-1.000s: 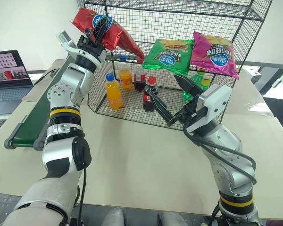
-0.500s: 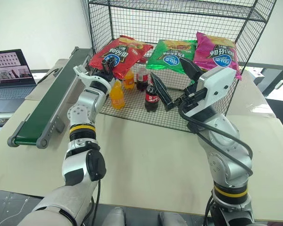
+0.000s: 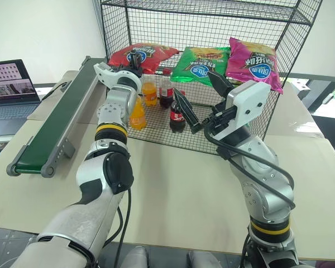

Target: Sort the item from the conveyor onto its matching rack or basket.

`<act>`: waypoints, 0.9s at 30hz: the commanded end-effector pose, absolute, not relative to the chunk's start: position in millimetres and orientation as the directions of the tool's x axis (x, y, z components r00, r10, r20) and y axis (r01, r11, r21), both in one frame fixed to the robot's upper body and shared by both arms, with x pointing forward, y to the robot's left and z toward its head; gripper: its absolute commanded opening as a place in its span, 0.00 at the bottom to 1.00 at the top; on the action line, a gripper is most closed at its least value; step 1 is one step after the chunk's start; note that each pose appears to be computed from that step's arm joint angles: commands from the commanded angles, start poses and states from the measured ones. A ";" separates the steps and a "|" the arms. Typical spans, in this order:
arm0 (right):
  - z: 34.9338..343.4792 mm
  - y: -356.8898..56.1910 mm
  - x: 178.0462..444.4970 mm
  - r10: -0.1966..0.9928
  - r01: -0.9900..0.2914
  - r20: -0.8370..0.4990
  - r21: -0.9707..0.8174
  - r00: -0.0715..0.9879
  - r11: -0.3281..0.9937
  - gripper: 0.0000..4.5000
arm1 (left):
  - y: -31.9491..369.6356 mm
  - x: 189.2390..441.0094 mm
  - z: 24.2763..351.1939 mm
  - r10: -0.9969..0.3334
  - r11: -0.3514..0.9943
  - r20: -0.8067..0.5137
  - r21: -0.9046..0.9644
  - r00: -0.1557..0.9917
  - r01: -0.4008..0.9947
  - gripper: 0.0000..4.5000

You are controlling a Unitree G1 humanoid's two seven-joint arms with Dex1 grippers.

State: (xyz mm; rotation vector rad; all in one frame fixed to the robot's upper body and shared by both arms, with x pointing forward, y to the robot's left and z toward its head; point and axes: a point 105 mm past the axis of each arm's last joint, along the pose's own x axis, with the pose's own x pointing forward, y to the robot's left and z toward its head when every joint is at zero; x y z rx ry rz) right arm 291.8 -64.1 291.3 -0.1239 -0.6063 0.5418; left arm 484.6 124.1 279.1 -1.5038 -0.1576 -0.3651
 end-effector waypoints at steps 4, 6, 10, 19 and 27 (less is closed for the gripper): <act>303.1 -67.0 281.7 0.498 -0.417 0.552 -0.277 0.668 0.866 1.00 | 123.4 482.1 304.8 -0.146 0.051 0.391 -0.914 0.909 0.401 0.47; 302.4 -66.6 281.4 0.498 -0.417 0.551 -0.275 0.670 0.866 1.00 | 122.7 480.0 303.1 -0.161 0.055 0.398 -0.910 0.903 0.411 0.67; 299.5 -66.1 281.3 0.500 -0.423 0.543 -0.271 0.674 0.865 1.00 | 123.1 466.6 299.5 -0.218 0.065 0.426 -0.892 0.878 0.448 0.99; 290.4 -63.9 281.7 0.533 -0.464 0.515 -0.269 0.672 0.844 1.00 | 149.5 409.0 272.0 -0.245 0.154 0.346 -0.908 0.906 0.389 0.99; 246.4 -88.1 286.4 0.497 -0.435 0.392 -0.242 0.774 0.868 1.00 | 165.2 346.1 243.8 -0.386 0.697 0.162 -0.593 0.908 0.402 0.99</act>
